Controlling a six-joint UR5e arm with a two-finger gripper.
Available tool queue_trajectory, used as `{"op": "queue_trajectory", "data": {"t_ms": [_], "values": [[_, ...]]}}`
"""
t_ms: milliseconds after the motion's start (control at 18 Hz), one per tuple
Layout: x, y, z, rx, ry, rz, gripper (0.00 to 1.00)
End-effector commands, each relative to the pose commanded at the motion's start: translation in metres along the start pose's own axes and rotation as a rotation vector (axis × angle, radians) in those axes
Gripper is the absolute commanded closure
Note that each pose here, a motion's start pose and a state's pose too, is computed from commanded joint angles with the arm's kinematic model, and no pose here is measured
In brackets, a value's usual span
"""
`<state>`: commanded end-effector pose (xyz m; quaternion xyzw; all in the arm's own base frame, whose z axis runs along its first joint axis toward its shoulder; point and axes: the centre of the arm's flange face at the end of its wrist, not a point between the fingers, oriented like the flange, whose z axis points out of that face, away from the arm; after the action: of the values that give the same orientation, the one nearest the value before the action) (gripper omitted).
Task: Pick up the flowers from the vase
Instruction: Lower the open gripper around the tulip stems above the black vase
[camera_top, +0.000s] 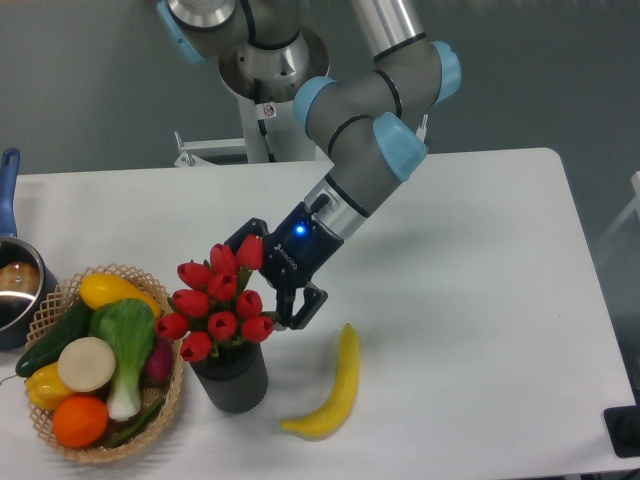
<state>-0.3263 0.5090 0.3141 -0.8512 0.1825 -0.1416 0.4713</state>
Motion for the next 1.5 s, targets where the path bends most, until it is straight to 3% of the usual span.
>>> {"op": "queue_trajectory", "data": {"t_ms": [944, 1056, 1167, 1389, 1444, 1500], "values": [[0.006, -0.006, 0.023, 0.001, 0.035, 0.032, 0.0], [0.005, -0.008, 0.022, 0.003, 0.033, 0.035, 0.1], [0.004, -0.01, 0.021, 0.004, 0.031, 0.038, 0.29], [0.004, -0.011, 0.02, 0.005, 0.028, 0.038, 0.46], [0.005, -0.011, 0.019, 0.004, 0.028, 0.032, 0.55], [0.006, -0.012, 0.019, 0.005, 0.027, 0.033, 0.56]]}}
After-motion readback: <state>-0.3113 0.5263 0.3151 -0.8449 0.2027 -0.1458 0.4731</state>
